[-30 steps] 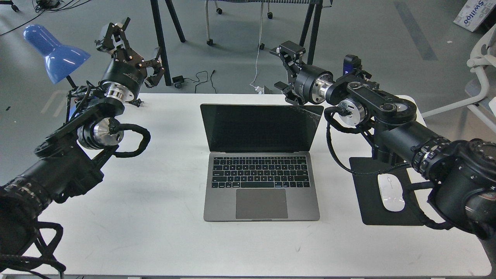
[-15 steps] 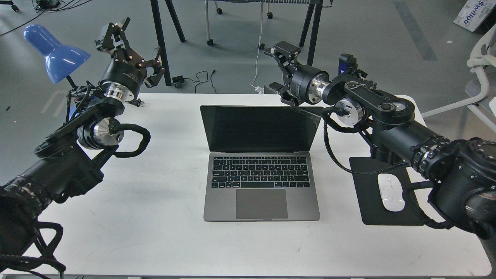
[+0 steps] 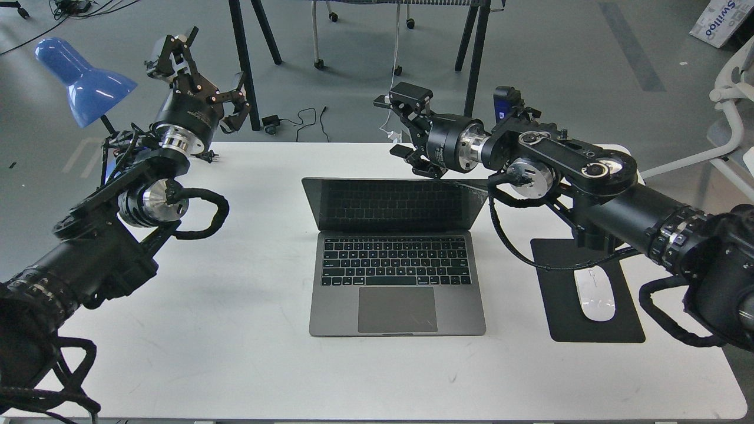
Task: Close notebook with right arm
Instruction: 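Move the right gripper over the top edge of the laptop screen, then push the screen down toward the keyboard with the right gripper, then press the lid fully shut with the right gripper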
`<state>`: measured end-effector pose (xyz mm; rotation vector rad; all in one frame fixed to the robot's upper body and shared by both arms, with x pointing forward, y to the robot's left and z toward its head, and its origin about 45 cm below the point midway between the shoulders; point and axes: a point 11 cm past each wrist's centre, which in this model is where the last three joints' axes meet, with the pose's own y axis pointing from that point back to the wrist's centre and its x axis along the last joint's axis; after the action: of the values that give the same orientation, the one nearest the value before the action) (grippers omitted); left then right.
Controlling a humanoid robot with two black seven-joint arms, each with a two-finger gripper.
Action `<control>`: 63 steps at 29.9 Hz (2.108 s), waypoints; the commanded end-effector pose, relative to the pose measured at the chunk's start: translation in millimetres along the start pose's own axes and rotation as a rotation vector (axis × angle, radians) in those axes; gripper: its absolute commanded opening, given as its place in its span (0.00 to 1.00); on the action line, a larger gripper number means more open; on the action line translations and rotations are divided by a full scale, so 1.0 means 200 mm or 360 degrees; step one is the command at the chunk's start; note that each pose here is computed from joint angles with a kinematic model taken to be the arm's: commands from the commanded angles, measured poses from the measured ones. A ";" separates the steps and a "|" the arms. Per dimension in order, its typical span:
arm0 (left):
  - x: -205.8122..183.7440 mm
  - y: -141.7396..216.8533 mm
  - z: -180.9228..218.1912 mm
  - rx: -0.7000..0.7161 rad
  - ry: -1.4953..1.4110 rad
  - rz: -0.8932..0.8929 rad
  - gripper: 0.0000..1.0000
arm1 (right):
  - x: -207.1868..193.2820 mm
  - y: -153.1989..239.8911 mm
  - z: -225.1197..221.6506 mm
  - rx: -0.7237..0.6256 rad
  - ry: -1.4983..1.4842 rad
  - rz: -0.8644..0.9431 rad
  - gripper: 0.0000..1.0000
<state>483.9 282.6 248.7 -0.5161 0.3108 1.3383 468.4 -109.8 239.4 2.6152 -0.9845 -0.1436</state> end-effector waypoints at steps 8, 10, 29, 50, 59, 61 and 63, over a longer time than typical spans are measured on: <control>0.00 0.00 0.00 0.0002 -0.0001 0.0000 1.00 | -0.03 0.12 0.08 -0.0108 0.0117 -0.0134 1.00; 0.00 0.00 0.00 0.0002 -0.0001 0.0000 1.00 | -0.03 0.14 0.08 -0.0115 0.0128 -0.0151 1.00; 0.00 0.00 0.00 0.0000 0.0000 0.0001 1.00 | -0.13 0.17 0.14 -0.0179 0.0164 -0.0330 1.00; 0.00 0.00 0.00 0.0000 0.0001 -0.0001 1.00 | -0.33 0.12 0.30 -0.0305 0.0205 -0.0503 1.00; 0.00 0.00 0.00 0.0000 0.0000 0.0001 1.00 | -0.49 0.08 0.45 -0.0348 0.0122 -0.0591 1.00; 0.00 0.00 0.00 0.0001 0.0002 -0.0001 1.00 | -0.52 0.07 0.47 -0.0356 0.0127 -0.0601 1.00; 0.00 0.00 0.00 -0.0001 0.0003 0.0000 1.00 | -0.54 0.07 0.50 -0.0368 0.0114 -0.0608 1.00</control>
<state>483.9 282.6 248.7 -0.5166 0.3115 1.3384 363.8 -80.1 156.1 2.5462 -0.4189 -0.2222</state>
